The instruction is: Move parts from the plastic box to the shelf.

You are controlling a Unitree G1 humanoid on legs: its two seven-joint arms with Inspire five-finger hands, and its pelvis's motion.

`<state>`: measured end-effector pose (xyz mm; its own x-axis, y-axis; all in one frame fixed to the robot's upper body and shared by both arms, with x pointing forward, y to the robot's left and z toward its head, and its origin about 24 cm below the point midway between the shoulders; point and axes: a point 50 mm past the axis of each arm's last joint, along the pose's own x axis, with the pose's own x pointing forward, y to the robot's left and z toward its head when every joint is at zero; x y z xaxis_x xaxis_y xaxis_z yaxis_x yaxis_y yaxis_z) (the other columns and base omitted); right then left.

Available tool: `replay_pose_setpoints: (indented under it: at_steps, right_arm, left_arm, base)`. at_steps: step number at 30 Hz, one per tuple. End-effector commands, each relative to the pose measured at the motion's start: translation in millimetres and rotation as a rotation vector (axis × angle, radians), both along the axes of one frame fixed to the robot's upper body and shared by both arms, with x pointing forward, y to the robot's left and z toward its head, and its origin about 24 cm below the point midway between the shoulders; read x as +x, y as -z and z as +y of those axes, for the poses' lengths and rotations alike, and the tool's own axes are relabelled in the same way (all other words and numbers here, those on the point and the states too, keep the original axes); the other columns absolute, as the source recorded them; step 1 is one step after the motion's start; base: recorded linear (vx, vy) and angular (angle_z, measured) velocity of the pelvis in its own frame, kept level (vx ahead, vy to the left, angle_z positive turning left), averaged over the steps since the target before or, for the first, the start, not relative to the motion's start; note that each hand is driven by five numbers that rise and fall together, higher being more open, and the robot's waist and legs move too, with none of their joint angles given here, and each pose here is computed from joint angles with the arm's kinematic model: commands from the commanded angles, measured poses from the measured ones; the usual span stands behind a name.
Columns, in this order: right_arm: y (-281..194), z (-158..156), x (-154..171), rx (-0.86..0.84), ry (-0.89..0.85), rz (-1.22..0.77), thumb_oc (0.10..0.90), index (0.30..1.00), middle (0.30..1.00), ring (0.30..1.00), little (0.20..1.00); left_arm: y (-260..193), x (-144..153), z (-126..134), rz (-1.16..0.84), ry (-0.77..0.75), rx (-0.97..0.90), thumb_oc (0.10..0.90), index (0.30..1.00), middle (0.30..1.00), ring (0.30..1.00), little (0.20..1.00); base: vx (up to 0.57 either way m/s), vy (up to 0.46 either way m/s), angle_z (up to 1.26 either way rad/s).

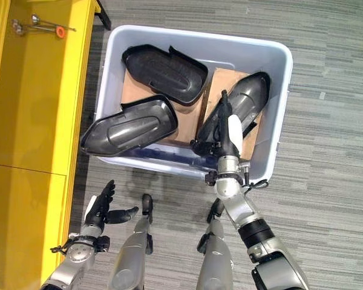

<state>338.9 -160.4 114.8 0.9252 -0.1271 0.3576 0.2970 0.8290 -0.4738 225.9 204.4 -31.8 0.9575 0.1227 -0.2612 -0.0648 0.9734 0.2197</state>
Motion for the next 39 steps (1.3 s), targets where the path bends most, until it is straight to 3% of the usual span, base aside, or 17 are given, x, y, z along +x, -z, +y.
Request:
replay_pose_setpoints:
  at_steps: [1, 14, 22, 27, 39]
  right_arm:
    - [-47, 16, 5, -0.017, -0.028, -0.234, 0.900, 1.000, 1.000, 1.000, 1.000]
    - [-41, -10, 11, -0.259, 0.210, -0.250, 0.900, 1.000, 1.000, 1.000, 1.000]
    - [-27, -11, 23, -0.273, 0.257, -0.158, 0.900, 1.000, 1.000, 1.000, 1.000]
    - [-14, -4, 30, -0.195, 0.233, -0.074, 0.900, 1.000, 1.000, 1.000, 1.000]
    - [-10, -2, 30, -0.193, 0.219, -0.059, 0.900, 1.000, 1.000, 1.000, 1.000]
  left_arm:
    - [-14, -4, 12, -0.095, -0.007, 0.052, 0.900, 1.000, 1.000, 1.000, 1.000]
    - [-20, 0, 12, -0.130, -0.004, 0.086, 0.900, 1.000, 1.000, 1.000, 1.000]
    - [-22, 4, 6, -0.145, 0.008, 0.071, 0.900, 1.000, 1.000, 1.000, 1.000]
    - [-21, 5, 5, -0.138, 0.009, 0.072, 0.900, 1.000, 1.000, 1.000, 1.000]
    - [-20, 7, 3, -0.132, 0.008, 0.070, 0.900, 1.000, 1.000, 1.000, 1.000]
  base:
    - [0.00, 0.000, 0.00]
    - [0.00, 0.001, -0.01]
    - [0.00, 0.000, 0.00]
    - [0.00, 0.000, 0.00]
    - [0.00, 0.001, 0.00]
